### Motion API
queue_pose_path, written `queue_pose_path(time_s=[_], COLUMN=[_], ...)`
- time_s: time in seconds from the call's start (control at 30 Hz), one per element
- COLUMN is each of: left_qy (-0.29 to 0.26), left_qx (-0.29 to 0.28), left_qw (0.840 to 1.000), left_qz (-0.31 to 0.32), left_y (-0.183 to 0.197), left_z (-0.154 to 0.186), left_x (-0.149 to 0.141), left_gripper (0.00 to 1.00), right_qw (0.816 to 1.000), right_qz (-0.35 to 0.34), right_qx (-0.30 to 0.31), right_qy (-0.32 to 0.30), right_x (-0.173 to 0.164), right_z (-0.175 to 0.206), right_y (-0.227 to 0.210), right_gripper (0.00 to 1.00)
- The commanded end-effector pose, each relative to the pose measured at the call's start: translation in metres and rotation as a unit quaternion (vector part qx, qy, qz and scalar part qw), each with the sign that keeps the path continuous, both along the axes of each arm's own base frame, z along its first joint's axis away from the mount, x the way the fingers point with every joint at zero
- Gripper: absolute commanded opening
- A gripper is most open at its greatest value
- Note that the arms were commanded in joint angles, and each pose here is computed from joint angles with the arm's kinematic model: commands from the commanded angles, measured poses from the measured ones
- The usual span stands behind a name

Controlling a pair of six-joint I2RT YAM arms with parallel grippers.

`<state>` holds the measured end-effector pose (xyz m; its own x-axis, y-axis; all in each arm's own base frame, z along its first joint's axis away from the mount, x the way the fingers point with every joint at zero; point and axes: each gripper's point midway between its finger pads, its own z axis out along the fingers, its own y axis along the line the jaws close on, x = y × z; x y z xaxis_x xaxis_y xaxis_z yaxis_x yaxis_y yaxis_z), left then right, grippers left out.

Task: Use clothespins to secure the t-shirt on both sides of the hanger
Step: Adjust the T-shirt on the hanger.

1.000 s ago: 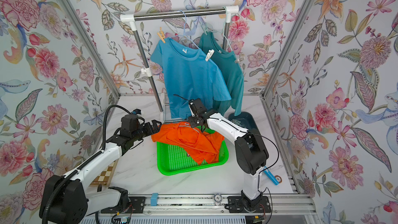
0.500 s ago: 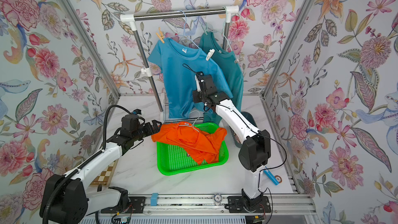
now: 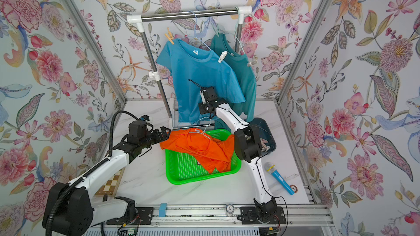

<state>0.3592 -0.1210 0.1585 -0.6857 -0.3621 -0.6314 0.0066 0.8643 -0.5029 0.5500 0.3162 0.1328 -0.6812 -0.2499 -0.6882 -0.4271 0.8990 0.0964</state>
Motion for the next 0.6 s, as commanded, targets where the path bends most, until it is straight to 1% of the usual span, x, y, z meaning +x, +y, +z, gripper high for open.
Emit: queue_pose_path(time_s=[0.0,0.07,0.17,0.23,0.3,0.33,0.37,0.43,0.57], left_qy=[-0.006,-0.007,-0.008,-0.007,-0.006,-0.008,-0.009,-0.008,-0.012], left_qx=[-0.006,-0.004,-0.003,-0.005,-0.01,-0.012,-0.014,-0.015,-0.02], left_qw=[1.0,1.0,1.0,1.0,1.0,1.0,1.0,1.0,1.0], left_qz=[0.003,0.002,0.003,0.002,0.001,0.002,0.001,-0.001,-0.006], left_y=[0.001,0.001,0.002,0.001,0.0,0.0,-0.001,-0.002,-0.004], left_z=[0.007,0.008,0.009,0.009,0.007,0.007,0.008,0.007,0.011], left_x=[0.004,0.003,0.004,0.004,0.003,0.003,0.003,0.003,0.003], left_gripper=[1.0,1.0,1.0,1.0,1.0,1.0,1.0,1.0,1.0], right_qw=[1.0,1.0,0.999,1.0,1.0,1.0,1.0,0.999,0.996], right_qz=[0.02,-0.006,-0.033,-0.024,-0.007,0.005,0.019,0.05,0.08], right_qx=[0.007,0.001,-0.001,0.002,0.005,0.004,0.006,0.015,0.042], right_qy=[0.006,0.003,0.007,0.015,0.02,0.018,0.017,0.011,-0.001], right_x=[-0.01,-0.004,0.007,0.006,-0.003,-0.009,-0.014,-0.023,-0.029], right_z=[0.011,0.014,0.02,0.023,0.028,0.031,0.034,0.042,0.065], right_y=[0.015,-0.001,-0.026,-0.029,-0.023,-0.018,-0.011,0.011,0.048], right_gripper=[0.34,0.37,0.37,0.26,0.09,0.02,0.0,0.0,0.0])
